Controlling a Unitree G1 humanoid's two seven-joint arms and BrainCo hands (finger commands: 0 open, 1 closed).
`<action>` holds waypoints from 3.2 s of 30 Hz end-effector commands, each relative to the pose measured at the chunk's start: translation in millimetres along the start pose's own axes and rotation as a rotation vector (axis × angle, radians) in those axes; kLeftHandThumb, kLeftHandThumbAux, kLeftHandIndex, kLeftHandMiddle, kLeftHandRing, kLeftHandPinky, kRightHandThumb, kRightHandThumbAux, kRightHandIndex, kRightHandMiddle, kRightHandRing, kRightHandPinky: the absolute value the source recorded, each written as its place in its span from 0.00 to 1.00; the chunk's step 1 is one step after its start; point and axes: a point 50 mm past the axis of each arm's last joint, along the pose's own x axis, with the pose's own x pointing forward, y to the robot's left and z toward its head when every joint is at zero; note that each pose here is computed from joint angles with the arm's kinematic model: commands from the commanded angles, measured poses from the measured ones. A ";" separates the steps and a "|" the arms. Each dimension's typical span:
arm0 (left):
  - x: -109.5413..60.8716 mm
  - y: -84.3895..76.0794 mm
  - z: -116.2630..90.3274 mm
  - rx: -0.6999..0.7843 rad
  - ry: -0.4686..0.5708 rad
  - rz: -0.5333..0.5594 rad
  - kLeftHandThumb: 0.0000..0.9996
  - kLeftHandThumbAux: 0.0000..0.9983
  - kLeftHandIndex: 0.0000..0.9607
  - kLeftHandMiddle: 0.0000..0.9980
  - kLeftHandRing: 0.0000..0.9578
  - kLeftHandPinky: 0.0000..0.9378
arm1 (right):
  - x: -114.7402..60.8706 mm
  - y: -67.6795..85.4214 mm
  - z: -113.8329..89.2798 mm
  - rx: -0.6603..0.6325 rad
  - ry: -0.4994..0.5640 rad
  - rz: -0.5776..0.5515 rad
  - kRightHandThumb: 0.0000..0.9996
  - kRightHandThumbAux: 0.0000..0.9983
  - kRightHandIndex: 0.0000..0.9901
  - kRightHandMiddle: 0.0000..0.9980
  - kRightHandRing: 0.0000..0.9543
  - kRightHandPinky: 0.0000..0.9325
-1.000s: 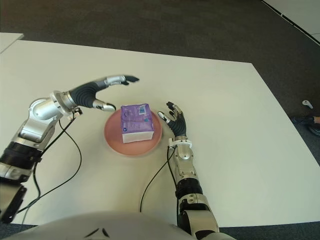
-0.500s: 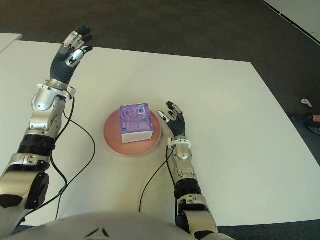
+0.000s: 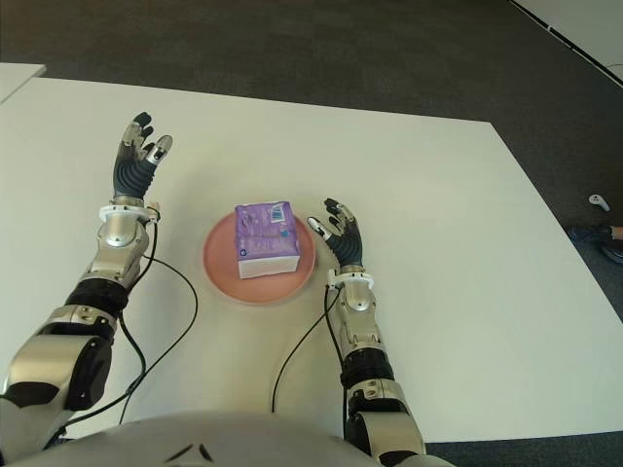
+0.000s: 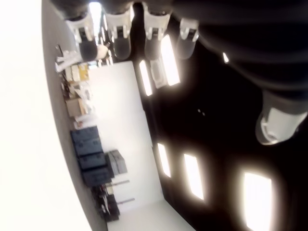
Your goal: Put the tissue paper into the plate.
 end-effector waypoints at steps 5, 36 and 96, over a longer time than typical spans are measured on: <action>-42.2 -32.9 -1.7 -0.054 0.028 -0.015 0.00 0.50 0.00 0.00 0.00 0.00 | -16.9 -0.5 -21.3 0.017 0.123 -0.022 0.54 0.63 0.26 0.20 0.16 0.17; -87.5 -25.5 -54.2 -0.012 0.199 -0.149 0.00 0.46 0.00 0.00 0.00 0.00 | -18.1 1.4 -17.2 0.013 0.136 -0.030 0.58 0.63 0.27 0.22 0.18 0.18; -88.3 -24.5 -19.1 -0.123 0.303 -0.141 0.00 0.48 0.00 0.00 0.00 0.00 | -16.6 -2.0 -19.3 0.077 0.139 -0.133 0.36 0.70 0.06 0.07 0.07 0.09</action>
